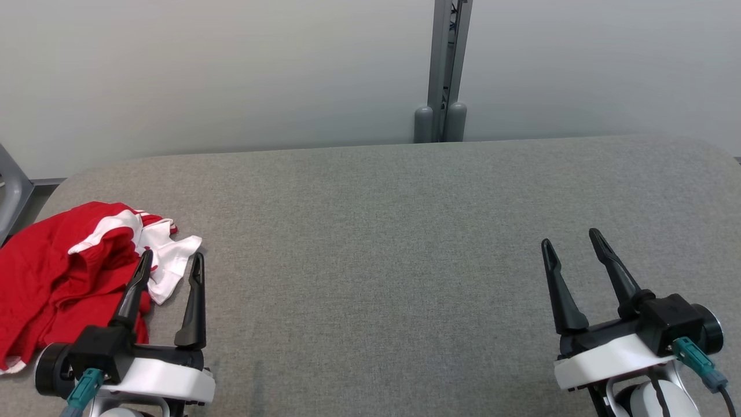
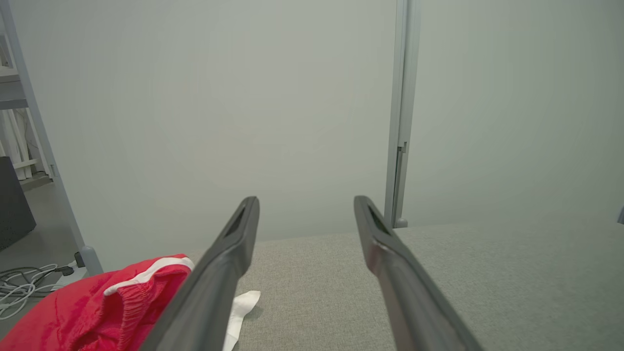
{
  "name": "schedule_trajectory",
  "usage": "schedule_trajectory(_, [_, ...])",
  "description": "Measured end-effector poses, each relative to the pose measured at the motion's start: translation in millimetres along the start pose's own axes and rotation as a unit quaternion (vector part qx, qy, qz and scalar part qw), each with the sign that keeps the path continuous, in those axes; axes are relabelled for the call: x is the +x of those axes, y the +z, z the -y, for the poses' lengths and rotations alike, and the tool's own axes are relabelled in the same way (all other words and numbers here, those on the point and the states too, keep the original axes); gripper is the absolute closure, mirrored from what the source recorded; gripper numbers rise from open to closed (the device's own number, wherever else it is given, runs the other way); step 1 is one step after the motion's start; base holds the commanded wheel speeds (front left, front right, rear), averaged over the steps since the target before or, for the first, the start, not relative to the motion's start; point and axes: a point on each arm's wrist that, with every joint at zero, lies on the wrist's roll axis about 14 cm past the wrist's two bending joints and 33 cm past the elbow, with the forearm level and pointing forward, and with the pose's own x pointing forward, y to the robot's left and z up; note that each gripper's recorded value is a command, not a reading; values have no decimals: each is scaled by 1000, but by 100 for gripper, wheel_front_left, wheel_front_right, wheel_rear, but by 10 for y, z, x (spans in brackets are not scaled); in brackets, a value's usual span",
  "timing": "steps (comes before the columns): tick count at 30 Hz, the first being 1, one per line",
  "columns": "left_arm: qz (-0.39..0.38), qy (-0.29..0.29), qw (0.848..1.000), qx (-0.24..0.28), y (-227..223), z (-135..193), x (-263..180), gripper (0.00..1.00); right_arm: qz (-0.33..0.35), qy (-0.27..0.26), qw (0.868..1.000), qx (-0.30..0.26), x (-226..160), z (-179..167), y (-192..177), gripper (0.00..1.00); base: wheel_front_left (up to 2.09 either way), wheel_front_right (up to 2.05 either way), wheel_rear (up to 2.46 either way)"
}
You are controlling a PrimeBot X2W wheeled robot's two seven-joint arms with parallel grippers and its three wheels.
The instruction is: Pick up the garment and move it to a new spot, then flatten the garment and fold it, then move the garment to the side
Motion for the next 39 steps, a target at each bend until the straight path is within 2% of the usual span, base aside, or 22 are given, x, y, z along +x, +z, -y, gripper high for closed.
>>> schedule_trajectory(13, [2,2,1000,-1,12,-14,-9,0,2,0,1000,1,-4,-4,13,0,0,0,0])
schedule_trajectory(18, [1,18,1000,-2,12,-112,-59,0,5,10,1000,8,34,-72,21,0,0,0,0])
schedule_trajectory(28, [-7,83,997,7,7,-521,-345,0,3,64,997,33,209,-447,-27,0,0,0,0])
schedule_trajectory(39, [-11,174,985,17,47,-1035,-828,0,-3,130,989,65,412,-942,-92,0,0,0,0])
